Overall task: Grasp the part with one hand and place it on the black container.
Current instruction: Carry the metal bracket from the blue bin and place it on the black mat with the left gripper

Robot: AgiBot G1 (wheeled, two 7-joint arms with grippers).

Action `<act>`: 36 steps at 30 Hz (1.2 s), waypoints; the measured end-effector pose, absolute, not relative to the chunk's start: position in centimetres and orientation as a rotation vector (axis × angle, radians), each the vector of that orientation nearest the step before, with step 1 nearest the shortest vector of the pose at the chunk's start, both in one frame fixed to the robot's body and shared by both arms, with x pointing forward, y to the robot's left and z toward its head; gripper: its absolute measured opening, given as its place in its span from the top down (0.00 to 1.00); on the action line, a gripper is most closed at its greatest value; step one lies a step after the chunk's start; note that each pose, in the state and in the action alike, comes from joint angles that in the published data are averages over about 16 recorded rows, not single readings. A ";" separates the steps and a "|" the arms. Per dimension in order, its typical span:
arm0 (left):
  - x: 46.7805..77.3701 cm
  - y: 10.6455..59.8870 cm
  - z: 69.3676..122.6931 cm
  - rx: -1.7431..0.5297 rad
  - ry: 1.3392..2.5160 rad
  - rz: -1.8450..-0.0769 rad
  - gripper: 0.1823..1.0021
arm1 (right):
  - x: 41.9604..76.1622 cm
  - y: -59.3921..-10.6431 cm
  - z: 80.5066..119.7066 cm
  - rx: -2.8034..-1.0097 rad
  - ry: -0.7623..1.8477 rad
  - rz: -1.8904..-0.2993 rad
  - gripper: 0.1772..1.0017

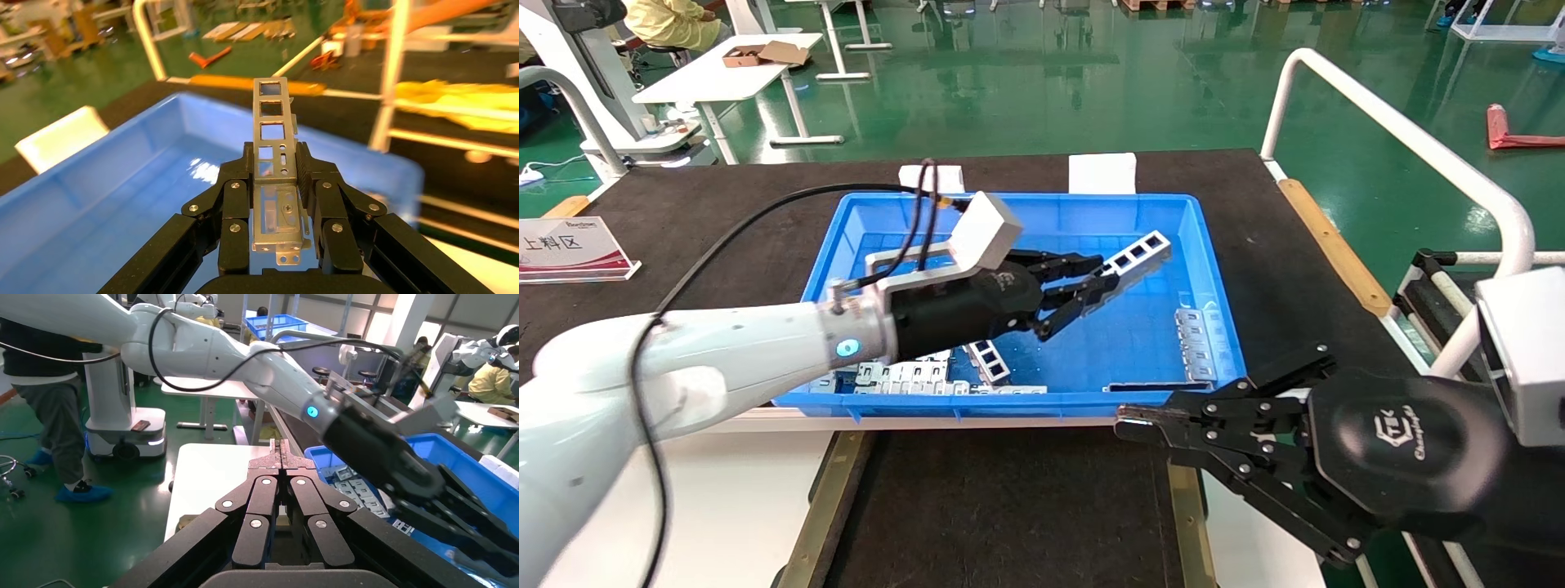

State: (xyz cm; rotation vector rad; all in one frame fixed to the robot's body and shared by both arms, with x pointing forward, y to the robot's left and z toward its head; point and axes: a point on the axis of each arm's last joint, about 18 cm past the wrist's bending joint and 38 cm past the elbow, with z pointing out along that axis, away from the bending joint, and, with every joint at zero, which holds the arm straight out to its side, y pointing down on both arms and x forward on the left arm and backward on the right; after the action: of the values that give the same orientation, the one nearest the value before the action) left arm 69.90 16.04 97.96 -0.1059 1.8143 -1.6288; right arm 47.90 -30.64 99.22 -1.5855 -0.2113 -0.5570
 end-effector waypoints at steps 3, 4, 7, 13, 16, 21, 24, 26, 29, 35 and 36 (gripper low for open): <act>68.1 16.6 97.9 -0.058 1.822 -1.669 0.83 | 47.9 -30.6 99.2 -1.585 -0.211 -0.557 0.98; 67.5 16.8 97.7 -0.044 1.826 -1.680 0.83 | 47.9 -30.6 99.2 -1.585 -0.211 -0.557 0.98; 65.4 17.3 97.0 -0.008 1.847 -1.708 0.83 | 47.9 -30.6 99.2 -1.585 -0.211 -0.557 0.98; 61.2 17.8 94.2 0.007 1.910 -1.740 0.83 | 47.9 -30.6 99.2 -1.585 -0.211 -0.557 0.98; 59.5 18.0 92.2 -0.021 1.950 -1.749 0.83 | 47.9 -30.6 99.2 -1.585 -0.211 -0.557 0.98; 57.7 18.3 88.4 -0.110 2.014 -1.756 0.83 | 47.9 -30.6 99.2 -1.585 -0.211 -0.557 0.98; 57.2 18.6 85.9 -0.187 2.043 -1.755 0.83 | 47.9 -30.6 99.2 -1.585 -0.211 -0.557 0.98; 57.1 18.8 84.3 -0.247 2.057 -1.752 0.83 | 47.9 -30.6 99.2 -1.585 -0.211 -0.557 0.98; 57.2 19.1 82.0 -0.348 2.064 -1.749 0.83 | 47.9 -30.6 99.2 -1.585 -0.211 -0.557 0.98; 58.0 19.3 78.1 -0.564 2.023 -1.722 0.83 | 47.9 -30.6 99.2 -1.585 -0.211 -0.557 0.98; 58.2 19.3 77.5 -0.599 2.010 -1.717 0.83 | 47.9 -30.6 99.2 -1.585 -0.211 -0.557 0.98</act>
State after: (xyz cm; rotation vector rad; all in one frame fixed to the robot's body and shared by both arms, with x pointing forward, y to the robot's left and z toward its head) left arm 58.21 19.28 77.52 -0.5989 2.0099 -1.7167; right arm 47.90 -30.64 99.22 -1.5855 -0.2113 -0.5570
